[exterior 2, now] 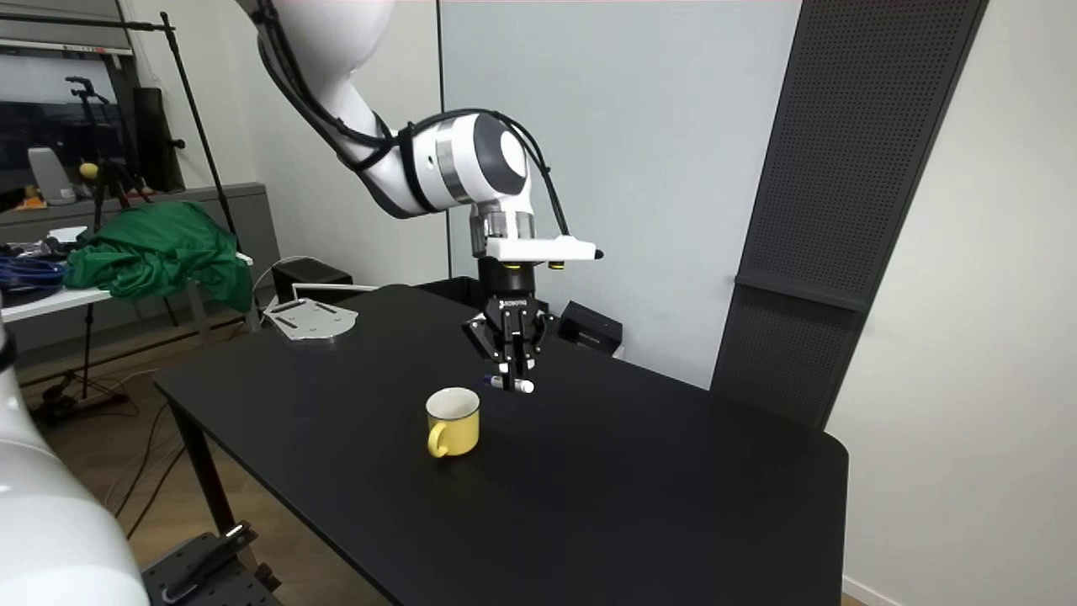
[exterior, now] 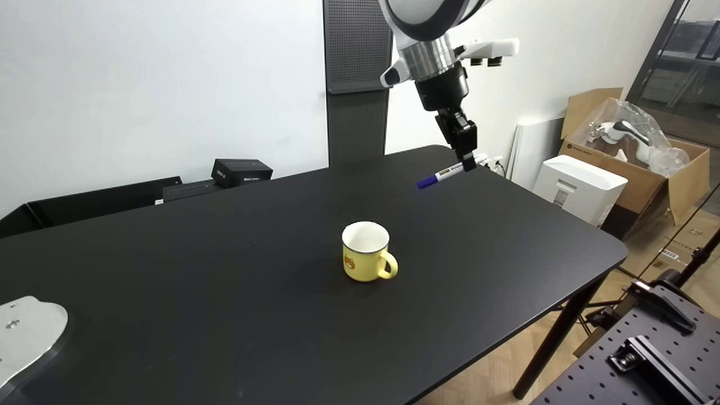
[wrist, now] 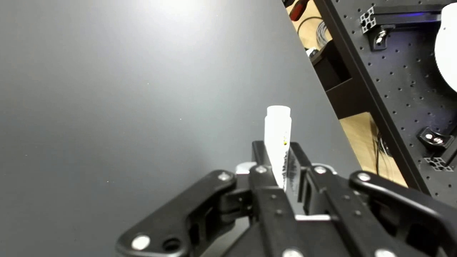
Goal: Put the marker in the cup
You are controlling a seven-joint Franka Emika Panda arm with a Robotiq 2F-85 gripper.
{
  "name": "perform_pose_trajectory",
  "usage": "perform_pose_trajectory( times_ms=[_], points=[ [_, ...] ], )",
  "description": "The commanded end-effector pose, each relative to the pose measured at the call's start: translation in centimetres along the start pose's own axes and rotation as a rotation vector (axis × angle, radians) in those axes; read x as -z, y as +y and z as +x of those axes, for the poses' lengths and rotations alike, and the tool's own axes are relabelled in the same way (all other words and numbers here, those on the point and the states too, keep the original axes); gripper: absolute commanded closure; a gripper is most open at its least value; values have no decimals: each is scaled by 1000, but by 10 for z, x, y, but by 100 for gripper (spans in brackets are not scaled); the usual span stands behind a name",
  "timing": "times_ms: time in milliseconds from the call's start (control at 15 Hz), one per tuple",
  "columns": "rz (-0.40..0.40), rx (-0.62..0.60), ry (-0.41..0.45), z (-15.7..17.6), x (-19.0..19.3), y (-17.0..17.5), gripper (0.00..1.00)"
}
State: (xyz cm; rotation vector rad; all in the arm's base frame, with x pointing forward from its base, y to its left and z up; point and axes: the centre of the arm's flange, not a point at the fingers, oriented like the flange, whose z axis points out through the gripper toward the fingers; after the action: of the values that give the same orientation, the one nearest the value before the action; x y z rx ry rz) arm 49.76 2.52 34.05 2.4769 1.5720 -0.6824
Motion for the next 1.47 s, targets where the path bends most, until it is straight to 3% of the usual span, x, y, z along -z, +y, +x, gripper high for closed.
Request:
perform_pose_trajectory(
  times_ms=[0, 600, 1400],
  points=[
    [19, -4, -96, 41, 11, 2, 96],
    [-15, 115, -128, 115, -8, 3, 96],
    [-100, 193, -191, 174, -18, -1, 96]
  ],
)
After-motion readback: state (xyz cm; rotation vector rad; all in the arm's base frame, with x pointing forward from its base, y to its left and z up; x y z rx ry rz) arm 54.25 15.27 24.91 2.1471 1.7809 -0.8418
